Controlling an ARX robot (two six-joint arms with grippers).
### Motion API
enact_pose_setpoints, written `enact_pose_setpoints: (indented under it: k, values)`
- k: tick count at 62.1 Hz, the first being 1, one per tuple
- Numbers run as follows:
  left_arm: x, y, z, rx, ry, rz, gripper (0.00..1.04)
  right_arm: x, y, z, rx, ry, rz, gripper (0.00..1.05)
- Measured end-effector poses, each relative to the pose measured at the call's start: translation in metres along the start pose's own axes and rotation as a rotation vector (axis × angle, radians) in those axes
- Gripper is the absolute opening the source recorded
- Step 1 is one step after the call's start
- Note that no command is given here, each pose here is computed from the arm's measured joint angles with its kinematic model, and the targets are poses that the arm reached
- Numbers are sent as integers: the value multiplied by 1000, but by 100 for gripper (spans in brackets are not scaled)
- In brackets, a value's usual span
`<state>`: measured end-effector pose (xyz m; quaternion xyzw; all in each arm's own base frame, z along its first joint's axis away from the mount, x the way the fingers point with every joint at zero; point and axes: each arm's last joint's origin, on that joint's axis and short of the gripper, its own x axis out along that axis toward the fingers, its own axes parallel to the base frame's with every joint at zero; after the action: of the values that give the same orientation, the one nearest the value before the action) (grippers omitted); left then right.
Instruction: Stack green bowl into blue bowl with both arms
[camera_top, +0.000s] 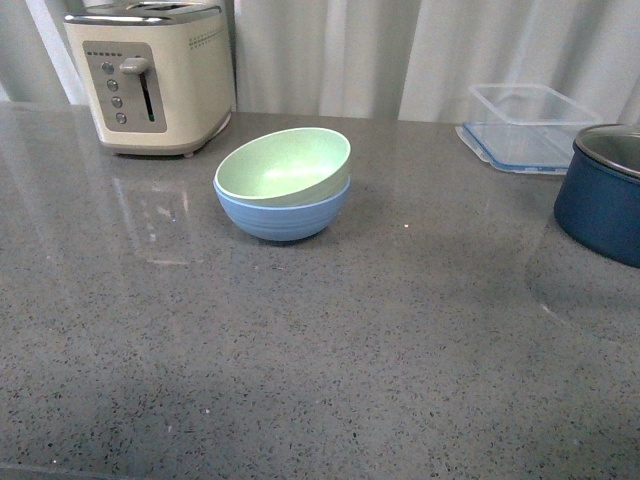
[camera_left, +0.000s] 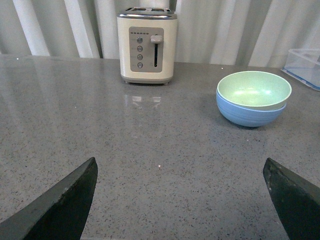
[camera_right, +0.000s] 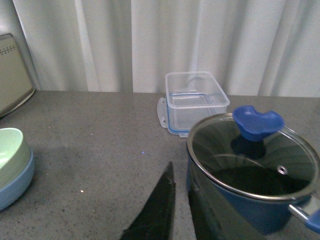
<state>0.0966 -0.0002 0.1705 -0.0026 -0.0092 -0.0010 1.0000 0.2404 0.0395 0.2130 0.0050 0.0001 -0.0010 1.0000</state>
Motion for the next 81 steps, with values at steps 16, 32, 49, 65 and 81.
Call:
enact_pose_setpoints:
  k: [16, 32, 49, 65, 81]
  values:
    - [0, 0, 0, 0, 0, 0, 98, -46, -21, -23, -8, 8, 1, 1]
    - [0, 0, 0, 0, 0, 0, 98, -74, -36, -34, -7, 12, 20, 1]
    - [0, 0, 0, 0, 0, 0, 98, -94, -40, -44, -7, -6, 2, 1]
    - [0, 0, 0, 0, 0, 0, 98, -105, -40, -48, -7, 6, 2, 1]
    - [0, 0, 0, 0, 0, 0, 98, -115, -40, -45, -7, -4, 3, 1]
